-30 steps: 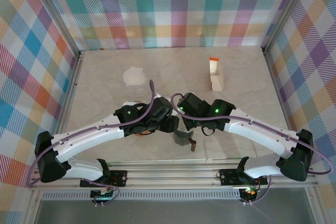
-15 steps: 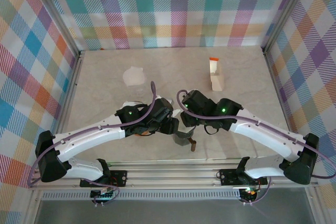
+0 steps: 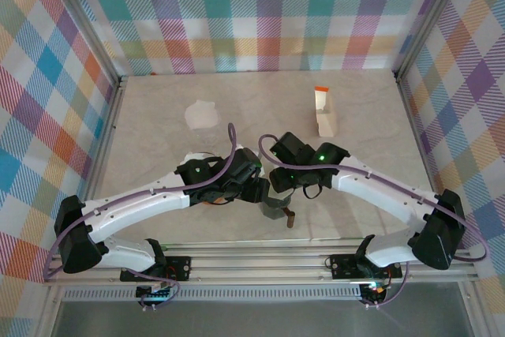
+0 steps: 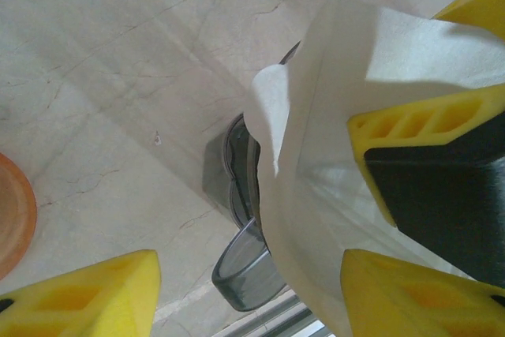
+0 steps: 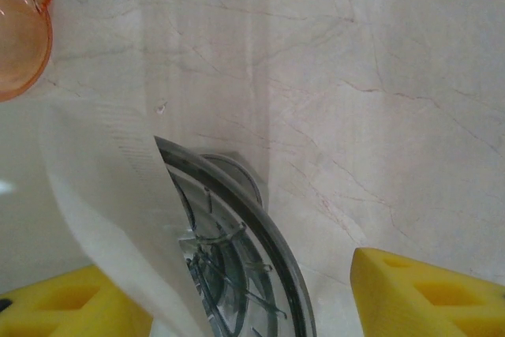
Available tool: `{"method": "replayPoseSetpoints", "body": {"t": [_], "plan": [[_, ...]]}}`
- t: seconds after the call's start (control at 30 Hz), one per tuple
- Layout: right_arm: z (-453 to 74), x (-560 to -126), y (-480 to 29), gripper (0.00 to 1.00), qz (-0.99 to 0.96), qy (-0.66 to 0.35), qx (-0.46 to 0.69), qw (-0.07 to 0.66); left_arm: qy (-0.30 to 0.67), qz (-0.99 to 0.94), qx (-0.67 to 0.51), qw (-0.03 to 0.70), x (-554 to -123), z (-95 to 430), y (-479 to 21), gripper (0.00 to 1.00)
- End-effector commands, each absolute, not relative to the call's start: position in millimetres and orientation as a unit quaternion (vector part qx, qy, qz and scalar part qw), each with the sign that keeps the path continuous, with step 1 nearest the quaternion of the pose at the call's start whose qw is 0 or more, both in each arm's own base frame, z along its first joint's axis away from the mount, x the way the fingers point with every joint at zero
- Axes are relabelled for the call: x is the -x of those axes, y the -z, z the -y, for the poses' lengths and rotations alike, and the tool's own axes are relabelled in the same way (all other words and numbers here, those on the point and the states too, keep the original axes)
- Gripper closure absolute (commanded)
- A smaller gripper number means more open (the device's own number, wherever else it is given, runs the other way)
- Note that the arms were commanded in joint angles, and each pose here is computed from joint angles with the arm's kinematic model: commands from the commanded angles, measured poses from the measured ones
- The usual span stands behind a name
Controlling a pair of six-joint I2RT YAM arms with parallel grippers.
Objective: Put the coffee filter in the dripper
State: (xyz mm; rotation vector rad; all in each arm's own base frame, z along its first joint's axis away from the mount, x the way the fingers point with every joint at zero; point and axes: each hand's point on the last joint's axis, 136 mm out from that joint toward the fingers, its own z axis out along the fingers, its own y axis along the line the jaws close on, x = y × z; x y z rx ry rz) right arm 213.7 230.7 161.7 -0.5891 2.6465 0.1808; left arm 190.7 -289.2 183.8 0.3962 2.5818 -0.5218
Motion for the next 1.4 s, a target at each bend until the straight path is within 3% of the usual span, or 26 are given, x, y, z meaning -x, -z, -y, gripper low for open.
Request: {"method": "replayPoseSetpoints", "body": {"t": [0.0, 0.53, 1.37], "plan": [[-230, -212, -152, 0.35, -0.954, -0.069, 0.213, 0.198, 0.184, -0.943, -0.141, 0.237, -194, 287, -178, 0.37], [-229, -211, -122, 0.34, -0.962, -0.051, 0.209, 0.169, 0.199, -0.932, -0.102, 0.284, -198, 269, -203, 0.3], [-229, -211, -119, 0.32, -0.963, -0.051, 0.205, 0.167, 0.196, -0.934, -0.097, 0.282, -206, 277, -192, 0.18]]}}
